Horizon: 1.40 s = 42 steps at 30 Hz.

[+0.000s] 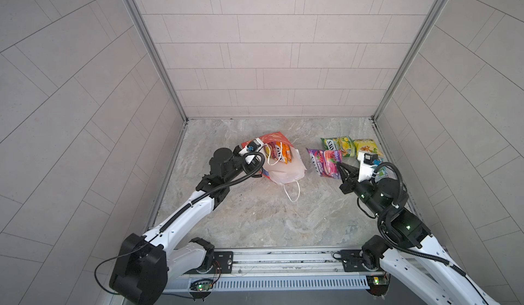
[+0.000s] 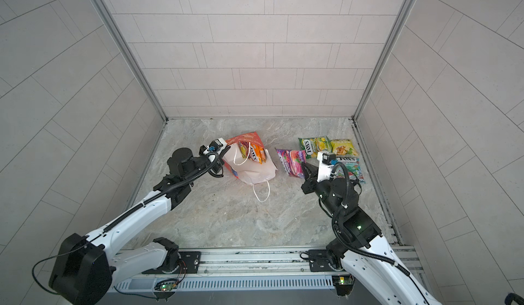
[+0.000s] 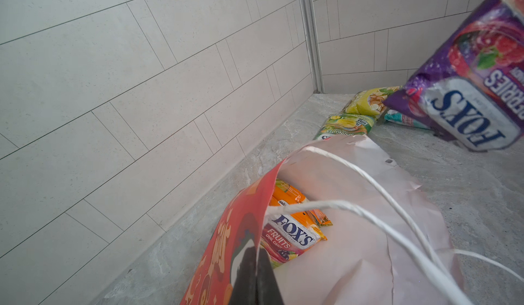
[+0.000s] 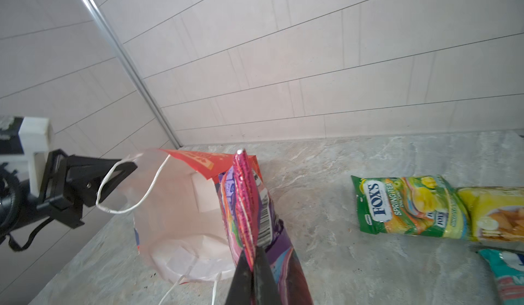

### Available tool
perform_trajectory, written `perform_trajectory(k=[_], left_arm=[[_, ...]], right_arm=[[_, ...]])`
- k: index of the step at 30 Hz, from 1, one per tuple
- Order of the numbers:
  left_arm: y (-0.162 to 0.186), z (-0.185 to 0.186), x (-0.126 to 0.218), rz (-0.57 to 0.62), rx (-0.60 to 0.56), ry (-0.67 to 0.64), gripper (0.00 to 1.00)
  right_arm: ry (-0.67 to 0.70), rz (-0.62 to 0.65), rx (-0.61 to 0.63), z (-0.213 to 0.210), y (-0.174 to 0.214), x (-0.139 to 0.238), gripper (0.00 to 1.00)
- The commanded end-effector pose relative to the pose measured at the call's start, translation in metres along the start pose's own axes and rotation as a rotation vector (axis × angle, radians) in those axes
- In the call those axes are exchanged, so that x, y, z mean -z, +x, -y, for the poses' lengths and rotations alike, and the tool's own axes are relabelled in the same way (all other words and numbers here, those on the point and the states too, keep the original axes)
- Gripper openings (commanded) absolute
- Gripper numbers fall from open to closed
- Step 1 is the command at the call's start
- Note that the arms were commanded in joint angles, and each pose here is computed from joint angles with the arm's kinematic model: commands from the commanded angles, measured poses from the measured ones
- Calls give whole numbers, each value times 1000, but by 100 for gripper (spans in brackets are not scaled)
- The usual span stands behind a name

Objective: Take the snacks out of the paper bag
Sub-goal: 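Lower the purple packet onto the table beside the other packets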

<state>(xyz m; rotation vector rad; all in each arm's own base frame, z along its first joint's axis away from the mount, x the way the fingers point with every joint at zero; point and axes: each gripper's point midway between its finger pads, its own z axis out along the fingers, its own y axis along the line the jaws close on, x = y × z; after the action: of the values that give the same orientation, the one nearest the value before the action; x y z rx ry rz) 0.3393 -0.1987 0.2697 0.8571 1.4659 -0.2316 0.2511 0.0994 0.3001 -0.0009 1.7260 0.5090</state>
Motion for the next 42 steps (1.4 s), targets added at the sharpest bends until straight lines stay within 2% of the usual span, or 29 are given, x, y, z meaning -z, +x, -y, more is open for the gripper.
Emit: perform_trajectory(k=[1, 8, 13, 18, 22, 27, 29, 31, 36, 42], left_arm=[[-12, -3, 4, 51, -5, -17, 0], [-15, -2, 7, 61, -4, -11, 0], [-17, -2, 7, 67, -7, -9, 0], [-15, -1, 7, 63, -6, -12, 0], [-15, 0, 6, 68, -6, -7, 0], [-13, 1, 5, 66, -5, 2, 0], [-14, 0, 5, 67, -8, -3, 0], [-14, 0, 4, 65, -12, -4, 0], [-8, 2, 1, 54, -7, 2, 0], [-7, 3, -3, 56, -2, 14, 0]], right_arm=[[3, -4, -92, 10, -15, 0, 0], [75, -99, -272, 59, -3, -32, 0], [115, -204, -391, 90, 19, -50, 0], [187, -289, -418, 116, 45, -64, 0], [324, -331, -443, 151, 66, -76, 0], [347, -413, -499, 168, 90, -98, 0], [362, -432, -514, 173, 96, -102, 3], [413, -448, -500, 181, 100, -100, 6], [574, -490, -377, 206, 99, -84, 6], [640, -598, -299, 218, 111, -82, 10]])
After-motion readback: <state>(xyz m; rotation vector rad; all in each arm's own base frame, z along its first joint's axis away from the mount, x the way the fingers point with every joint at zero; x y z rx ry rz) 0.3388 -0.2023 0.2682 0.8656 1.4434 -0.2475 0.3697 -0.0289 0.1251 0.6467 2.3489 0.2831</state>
